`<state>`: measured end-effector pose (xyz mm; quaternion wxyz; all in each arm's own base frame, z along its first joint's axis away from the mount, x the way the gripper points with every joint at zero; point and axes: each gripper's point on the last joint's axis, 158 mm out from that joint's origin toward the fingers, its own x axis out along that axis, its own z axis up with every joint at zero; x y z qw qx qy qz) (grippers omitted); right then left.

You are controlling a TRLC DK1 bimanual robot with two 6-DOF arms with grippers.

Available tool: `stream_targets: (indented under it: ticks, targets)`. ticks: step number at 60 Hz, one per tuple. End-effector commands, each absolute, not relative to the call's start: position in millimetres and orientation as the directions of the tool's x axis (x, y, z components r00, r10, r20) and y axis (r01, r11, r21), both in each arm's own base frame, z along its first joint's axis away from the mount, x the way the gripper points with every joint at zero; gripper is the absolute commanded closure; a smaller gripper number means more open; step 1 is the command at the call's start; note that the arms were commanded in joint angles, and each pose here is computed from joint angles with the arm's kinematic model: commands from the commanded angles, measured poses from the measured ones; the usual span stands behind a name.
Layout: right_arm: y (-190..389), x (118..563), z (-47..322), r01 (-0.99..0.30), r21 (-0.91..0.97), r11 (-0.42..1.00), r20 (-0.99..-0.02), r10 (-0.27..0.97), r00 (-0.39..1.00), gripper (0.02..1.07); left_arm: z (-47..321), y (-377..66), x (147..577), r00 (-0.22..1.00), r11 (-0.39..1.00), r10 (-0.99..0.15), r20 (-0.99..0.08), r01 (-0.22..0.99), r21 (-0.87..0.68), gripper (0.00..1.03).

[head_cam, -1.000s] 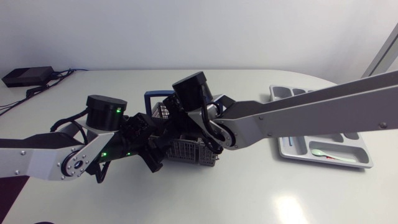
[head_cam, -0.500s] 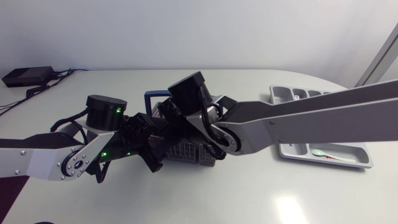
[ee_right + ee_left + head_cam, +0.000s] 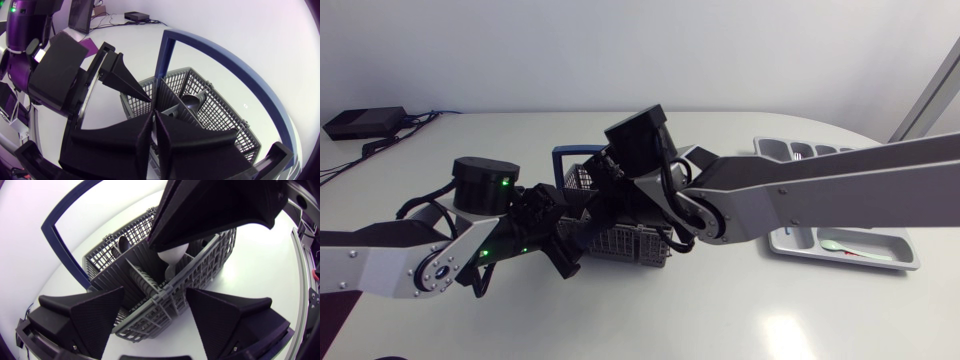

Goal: Unload the cutlery basket into the drawer organizer.

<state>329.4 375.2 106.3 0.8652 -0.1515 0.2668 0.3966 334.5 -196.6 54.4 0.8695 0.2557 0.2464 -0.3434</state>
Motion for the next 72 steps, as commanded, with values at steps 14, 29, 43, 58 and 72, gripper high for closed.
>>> stream_targets:
  ticks: [14,29,43,58,72]
  targets:
    - [367.0,328.6,113.6,-0.773,-0.010,0.634,-0.579,0.627,0.521,0.95,59.2,-195.6,332.9,0.662,0.638,-0.475,-0.580,0.713,0.291,0.17]
    - [359.7,325.3,162.6,-0.795,0.073,0.602,-0.514,0.706,0.488,0.95,70.3,-195.3,333.5,0.677,0.644,-0.481,-0.557,0.704,0.300,0.17]
    - [327.0,324.9,210.2,-0.785,0.222,0.579,-0.474,0.767,0.432,0.95,77.1,-198.8,332.5,0.677,0.639,-0.490,-0.549,0.707,0.303,0.17]
    - [296.5,311.1,250.3,-0.770,0.313,0.556,-0.450,0.800,0.396,0.95,79.4,-202.2,328.9,0.675,0.633,-0.492,-0.550,0.711,0.307,0.17]
    - [288.0,307.3,221.4,-0.759,0.310,0.572,-0.500,0.778,0.381,0.94,77.3,-201.3,327.1,0.674,0.632,-0.487,-0.555,0.711,0.308,0.17]
